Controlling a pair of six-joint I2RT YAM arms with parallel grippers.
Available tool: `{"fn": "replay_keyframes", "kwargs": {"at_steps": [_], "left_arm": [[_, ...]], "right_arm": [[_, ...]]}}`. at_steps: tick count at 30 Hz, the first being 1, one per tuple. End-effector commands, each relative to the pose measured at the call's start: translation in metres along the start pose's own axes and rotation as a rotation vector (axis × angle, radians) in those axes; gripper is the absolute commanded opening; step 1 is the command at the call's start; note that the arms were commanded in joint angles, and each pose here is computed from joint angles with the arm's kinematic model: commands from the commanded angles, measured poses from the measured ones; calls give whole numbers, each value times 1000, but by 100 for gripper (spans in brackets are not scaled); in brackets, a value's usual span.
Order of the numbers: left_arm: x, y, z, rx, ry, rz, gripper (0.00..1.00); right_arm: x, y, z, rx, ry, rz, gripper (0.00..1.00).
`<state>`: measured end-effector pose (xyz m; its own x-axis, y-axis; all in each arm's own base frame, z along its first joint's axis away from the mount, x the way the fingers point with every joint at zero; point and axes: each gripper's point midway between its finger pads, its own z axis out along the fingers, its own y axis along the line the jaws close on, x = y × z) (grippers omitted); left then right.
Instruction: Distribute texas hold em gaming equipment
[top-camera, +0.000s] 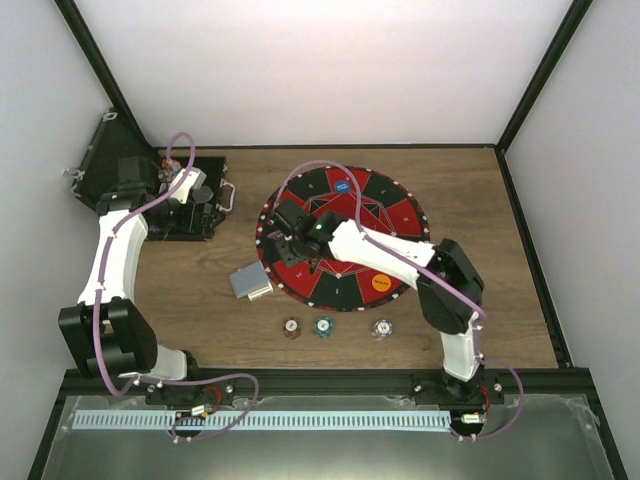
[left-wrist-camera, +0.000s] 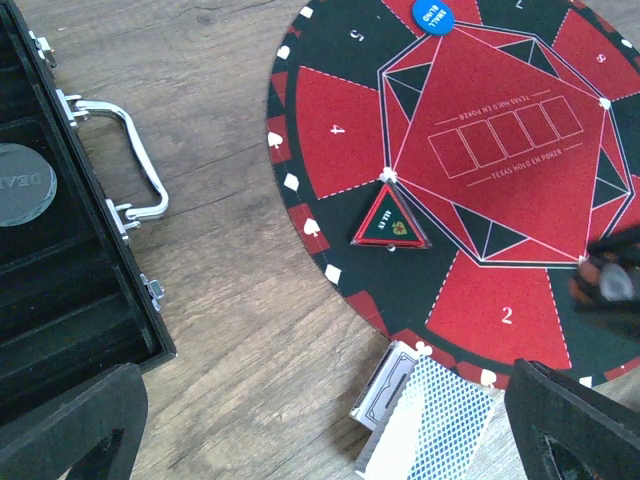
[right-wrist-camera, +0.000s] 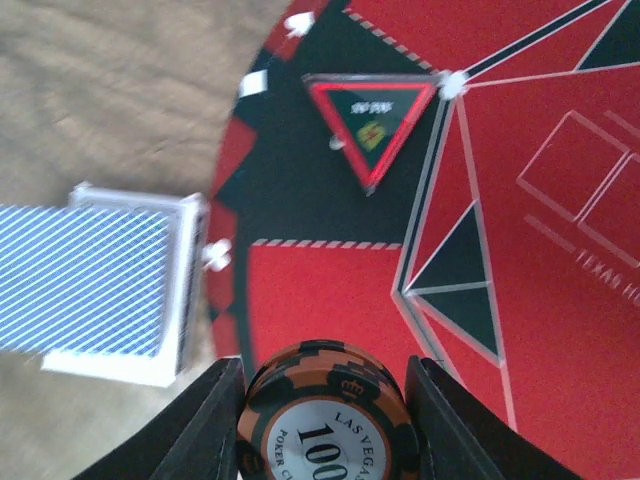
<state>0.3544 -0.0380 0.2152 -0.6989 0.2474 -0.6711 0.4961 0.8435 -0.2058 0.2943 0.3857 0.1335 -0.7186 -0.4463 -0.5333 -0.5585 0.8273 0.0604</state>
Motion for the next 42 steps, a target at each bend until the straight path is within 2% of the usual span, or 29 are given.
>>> {"fn": "replay_keyframes", "kwargs": {"at_steps": [1,14,22,30,32,33,35,37,42], "left_arm": [[-13,-2,-11,-15,-45,20,100],[-15,0,-9,-13,-49,13,100],[-16,2,-9,-17,-51,13,100],[-15,1,-7,-9,-49,6,100],[-15,1,-7,-8,-47,6,100],[-14,1,-7,-7,-48,4,100],[-14,1,-7,-7,-47,5,100],[-14,0,-7,-5,-47,5,100],[-13,-1,-7,-1,-44,5,100]], "right_arm": [[-16,-22,31,34,6,-25,11],[-8,-54,106,68,85,-23,9],[-10,-50,127,47,107,-28,8],[-9,-52,129,52,111,-18,9],[-7,-54,126,53,112,-16,13],[-7,-55,125,53,111,-15,19],[-7,-56,122,53,108,-14,38],[-11,-57,116,58,102,-19,51],[-33,-57,80,67,39,-2,68]]}}
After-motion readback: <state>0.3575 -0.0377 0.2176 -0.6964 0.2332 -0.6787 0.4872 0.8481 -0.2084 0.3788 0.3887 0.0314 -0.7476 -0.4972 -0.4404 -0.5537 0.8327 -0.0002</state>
